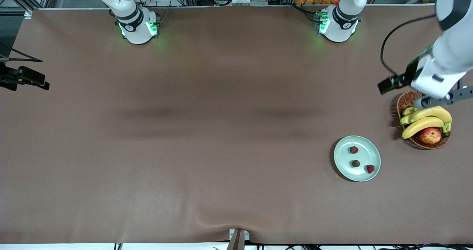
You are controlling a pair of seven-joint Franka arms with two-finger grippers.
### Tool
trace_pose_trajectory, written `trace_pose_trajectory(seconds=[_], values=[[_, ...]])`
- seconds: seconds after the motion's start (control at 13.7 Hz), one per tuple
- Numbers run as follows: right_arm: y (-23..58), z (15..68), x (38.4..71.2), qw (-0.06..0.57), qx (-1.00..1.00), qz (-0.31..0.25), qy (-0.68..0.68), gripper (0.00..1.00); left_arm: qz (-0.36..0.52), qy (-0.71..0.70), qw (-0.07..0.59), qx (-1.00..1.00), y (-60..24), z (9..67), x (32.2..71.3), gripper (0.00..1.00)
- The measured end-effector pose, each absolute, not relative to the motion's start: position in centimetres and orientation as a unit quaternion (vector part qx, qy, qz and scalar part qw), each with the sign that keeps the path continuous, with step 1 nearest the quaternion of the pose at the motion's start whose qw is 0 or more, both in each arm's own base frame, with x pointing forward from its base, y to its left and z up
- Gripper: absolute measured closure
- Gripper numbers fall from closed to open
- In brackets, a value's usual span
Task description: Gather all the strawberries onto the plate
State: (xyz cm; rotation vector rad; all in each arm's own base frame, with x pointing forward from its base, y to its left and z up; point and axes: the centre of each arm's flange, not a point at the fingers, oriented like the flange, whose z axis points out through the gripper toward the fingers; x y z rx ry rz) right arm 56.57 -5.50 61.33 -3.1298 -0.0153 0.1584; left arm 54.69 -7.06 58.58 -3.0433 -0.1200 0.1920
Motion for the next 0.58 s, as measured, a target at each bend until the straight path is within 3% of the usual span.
trace_pose_trajectory(seconds=[0.58], values=[[-5.4, 61.3, 56.7, 0.003, -0.999, 0.047, -0.006, 0.00, 0.050, 0.056, 0.020, -0.997, -4.5, 61.8, 53.2, 0.00]])
